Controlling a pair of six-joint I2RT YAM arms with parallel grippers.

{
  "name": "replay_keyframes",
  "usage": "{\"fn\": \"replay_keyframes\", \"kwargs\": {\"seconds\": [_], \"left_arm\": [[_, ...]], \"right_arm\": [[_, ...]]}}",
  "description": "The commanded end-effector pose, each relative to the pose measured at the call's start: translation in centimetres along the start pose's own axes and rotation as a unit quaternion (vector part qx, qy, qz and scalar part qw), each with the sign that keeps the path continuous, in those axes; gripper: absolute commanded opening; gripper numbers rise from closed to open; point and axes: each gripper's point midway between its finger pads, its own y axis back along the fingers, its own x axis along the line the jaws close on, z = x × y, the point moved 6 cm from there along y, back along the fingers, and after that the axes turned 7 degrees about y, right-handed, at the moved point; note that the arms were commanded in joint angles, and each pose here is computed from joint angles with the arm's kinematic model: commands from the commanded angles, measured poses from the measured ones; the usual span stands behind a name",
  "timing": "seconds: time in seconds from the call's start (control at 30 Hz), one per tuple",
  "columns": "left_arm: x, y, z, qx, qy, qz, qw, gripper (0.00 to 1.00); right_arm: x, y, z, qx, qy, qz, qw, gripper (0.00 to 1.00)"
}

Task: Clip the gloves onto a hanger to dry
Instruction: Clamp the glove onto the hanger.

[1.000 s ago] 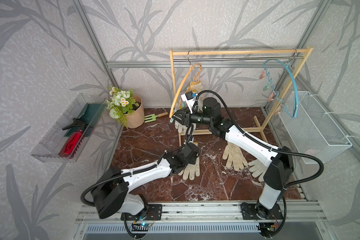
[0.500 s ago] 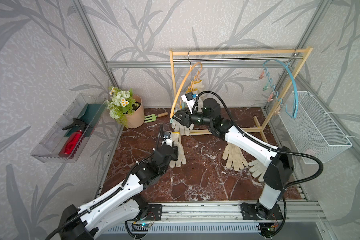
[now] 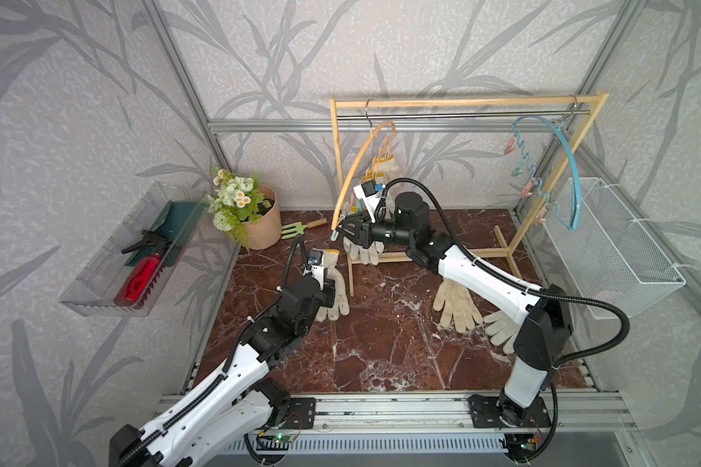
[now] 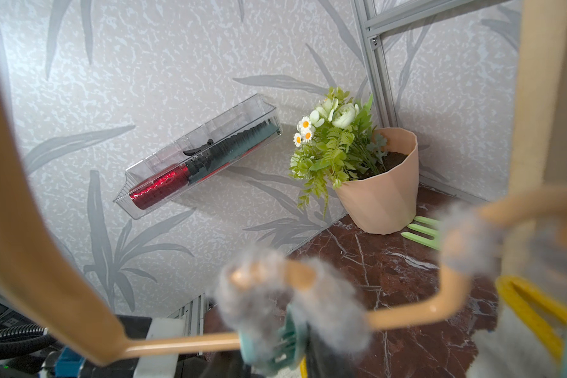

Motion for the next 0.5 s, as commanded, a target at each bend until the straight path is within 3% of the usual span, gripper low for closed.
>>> {"fn": "replay_keyframes", "kwargs": {"seconds": [0.0, 0.47], "left_arm": [[-0.1, 0.9, 2.5, -0.038, -0.028, -0.009, 0.999, 0.0], [-0.2, 1.8, 4.9, -0.075, -0.031, -0.011, 0.997, 0.0]], "right_arm": [[1.4, 1.3, 1.9, -0.023, 0.016, 0.015, 0.999, 0.28], [1.2, 1.1, 1.6, -0.019, 0.012, 0.015, 1.0, 0.28]]}}
